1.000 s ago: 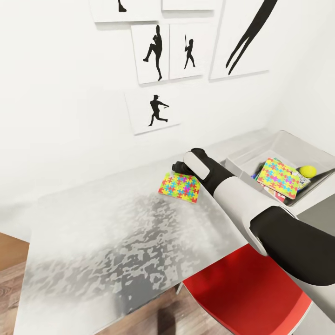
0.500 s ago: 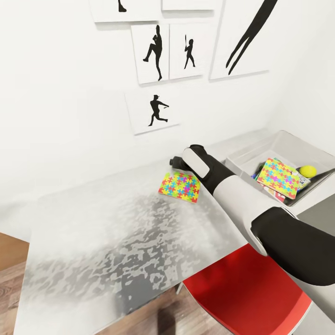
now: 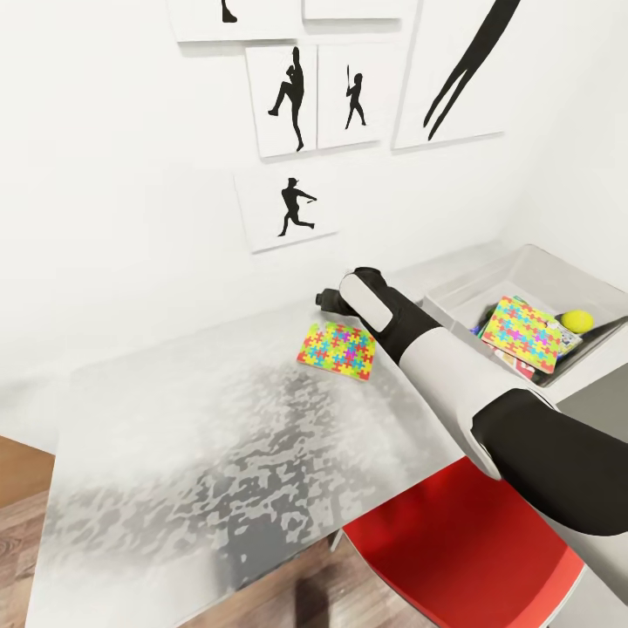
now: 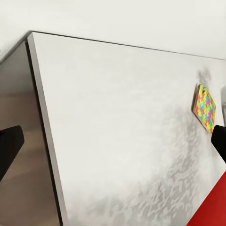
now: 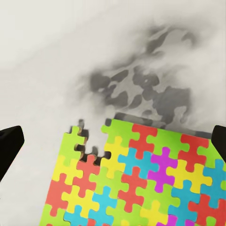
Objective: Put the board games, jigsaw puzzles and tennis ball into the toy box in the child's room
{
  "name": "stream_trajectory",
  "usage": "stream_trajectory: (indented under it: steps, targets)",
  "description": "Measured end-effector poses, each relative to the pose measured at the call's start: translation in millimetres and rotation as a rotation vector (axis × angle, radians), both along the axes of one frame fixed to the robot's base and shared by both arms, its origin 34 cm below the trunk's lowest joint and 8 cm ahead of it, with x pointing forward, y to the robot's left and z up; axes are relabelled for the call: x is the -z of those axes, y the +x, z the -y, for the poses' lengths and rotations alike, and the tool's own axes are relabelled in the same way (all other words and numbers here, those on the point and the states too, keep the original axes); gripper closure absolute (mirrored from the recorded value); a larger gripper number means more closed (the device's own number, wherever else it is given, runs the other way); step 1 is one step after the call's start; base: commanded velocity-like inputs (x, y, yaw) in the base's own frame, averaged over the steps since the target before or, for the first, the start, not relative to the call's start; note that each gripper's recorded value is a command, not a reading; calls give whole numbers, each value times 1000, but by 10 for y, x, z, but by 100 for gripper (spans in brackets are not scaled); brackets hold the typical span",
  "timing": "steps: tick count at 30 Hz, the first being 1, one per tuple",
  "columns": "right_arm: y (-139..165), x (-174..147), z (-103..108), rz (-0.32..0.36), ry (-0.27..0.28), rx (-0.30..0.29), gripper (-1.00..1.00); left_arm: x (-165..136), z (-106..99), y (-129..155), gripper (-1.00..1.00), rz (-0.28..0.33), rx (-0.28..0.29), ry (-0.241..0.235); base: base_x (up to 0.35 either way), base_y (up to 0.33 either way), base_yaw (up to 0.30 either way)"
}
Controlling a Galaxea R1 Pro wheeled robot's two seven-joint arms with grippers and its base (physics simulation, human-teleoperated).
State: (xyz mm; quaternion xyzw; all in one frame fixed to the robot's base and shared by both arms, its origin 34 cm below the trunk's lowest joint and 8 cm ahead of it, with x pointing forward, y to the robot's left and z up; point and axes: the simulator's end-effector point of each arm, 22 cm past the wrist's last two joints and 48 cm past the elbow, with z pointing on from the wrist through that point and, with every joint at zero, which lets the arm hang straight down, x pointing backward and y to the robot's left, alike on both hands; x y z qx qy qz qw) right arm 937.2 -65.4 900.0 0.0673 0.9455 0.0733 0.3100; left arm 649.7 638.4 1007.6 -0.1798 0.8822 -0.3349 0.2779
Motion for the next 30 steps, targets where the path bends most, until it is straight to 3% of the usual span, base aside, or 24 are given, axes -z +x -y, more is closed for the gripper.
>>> stream_trajectory:
  steps: [30]
  targets:
    - [20,3,22,12,-4,12,-100,-16,-25,-11,-100,-1,0,10,0,0,0]
